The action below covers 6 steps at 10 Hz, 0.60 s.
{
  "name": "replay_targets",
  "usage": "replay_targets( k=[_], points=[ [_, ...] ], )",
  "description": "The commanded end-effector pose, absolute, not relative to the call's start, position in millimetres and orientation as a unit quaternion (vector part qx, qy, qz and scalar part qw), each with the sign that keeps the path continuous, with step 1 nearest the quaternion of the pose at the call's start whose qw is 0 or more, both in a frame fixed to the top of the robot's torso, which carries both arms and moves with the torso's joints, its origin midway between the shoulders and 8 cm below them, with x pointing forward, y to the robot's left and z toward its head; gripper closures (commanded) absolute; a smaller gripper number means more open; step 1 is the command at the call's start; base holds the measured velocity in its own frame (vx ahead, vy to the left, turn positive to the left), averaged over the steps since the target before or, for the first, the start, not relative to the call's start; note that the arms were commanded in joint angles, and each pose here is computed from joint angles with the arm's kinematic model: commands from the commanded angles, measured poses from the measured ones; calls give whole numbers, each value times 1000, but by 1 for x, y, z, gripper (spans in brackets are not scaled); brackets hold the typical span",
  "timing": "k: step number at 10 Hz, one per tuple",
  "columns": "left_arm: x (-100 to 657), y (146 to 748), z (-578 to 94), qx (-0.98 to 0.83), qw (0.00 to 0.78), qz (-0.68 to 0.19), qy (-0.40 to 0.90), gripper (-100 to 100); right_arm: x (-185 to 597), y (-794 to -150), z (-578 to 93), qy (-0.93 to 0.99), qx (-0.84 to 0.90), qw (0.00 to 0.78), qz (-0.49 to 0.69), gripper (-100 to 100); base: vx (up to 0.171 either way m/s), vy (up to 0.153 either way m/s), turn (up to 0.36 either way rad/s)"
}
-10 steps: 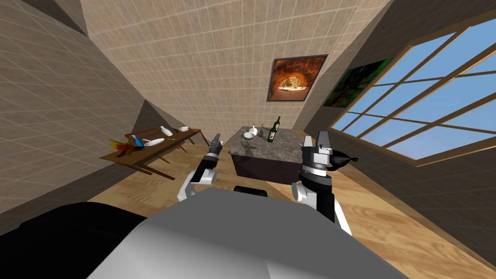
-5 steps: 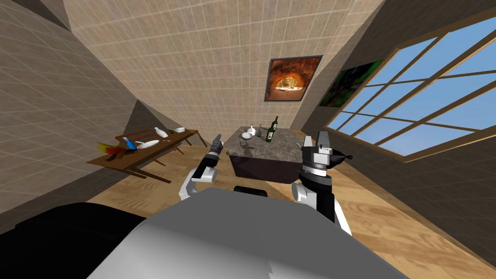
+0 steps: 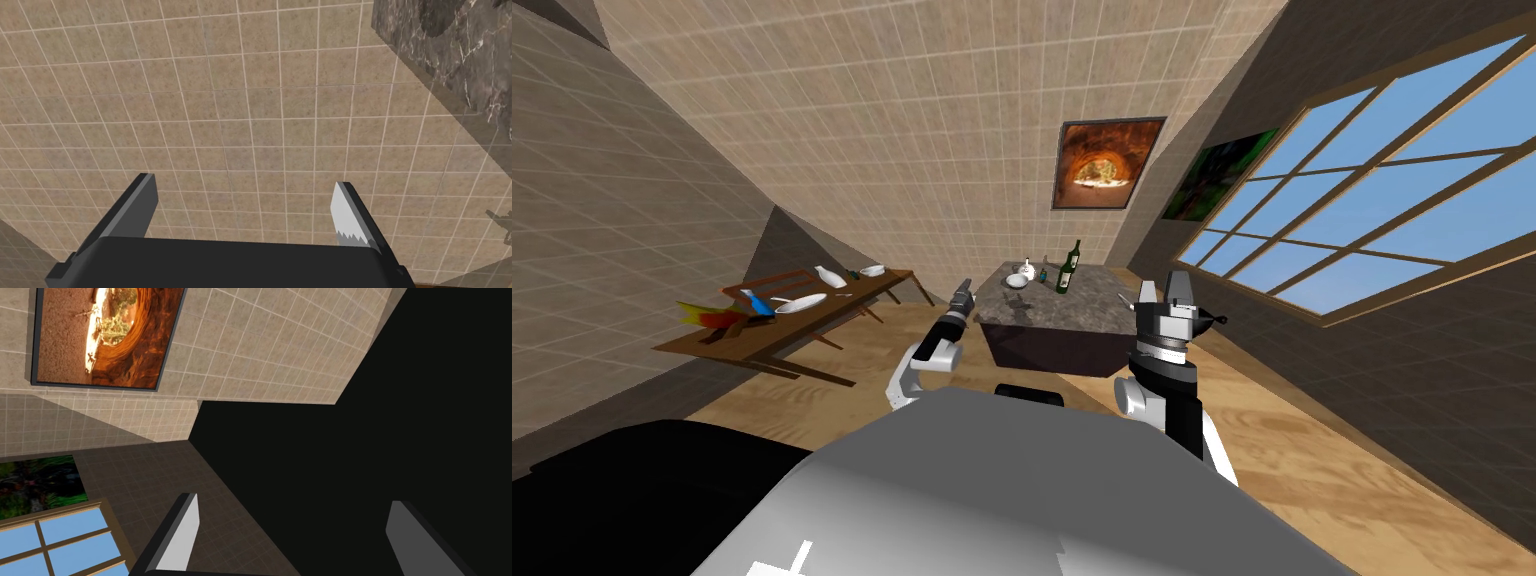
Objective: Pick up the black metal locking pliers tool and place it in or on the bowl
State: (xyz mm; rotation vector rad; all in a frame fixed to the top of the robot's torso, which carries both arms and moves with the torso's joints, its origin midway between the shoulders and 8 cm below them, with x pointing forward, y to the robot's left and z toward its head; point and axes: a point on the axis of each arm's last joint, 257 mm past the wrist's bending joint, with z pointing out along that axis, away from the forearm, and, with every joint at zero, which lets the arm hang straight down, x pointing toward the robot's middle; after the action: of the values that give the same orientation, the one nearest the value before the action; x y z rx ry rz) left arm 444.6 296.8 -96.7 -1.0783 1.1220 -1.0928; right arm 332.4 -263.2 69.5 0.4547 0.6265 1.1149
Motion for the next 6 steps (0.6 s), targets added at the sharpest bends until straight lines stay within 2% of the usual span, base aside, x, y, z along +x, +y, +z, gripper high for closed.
replay_targets(
  k=[1, 6],
  points=[
    [447, 298, -106, -476, 570, -460, 488, -100, 332, -263, 69, 290, 210, 778, 516, 0, 20, -13, -41],
    [459, 301, -130, -518, 532, -442, 504, -100, 332, -263, 69, 290, 210, 778, 516, 0, 24, -15, -69]
  ],
)
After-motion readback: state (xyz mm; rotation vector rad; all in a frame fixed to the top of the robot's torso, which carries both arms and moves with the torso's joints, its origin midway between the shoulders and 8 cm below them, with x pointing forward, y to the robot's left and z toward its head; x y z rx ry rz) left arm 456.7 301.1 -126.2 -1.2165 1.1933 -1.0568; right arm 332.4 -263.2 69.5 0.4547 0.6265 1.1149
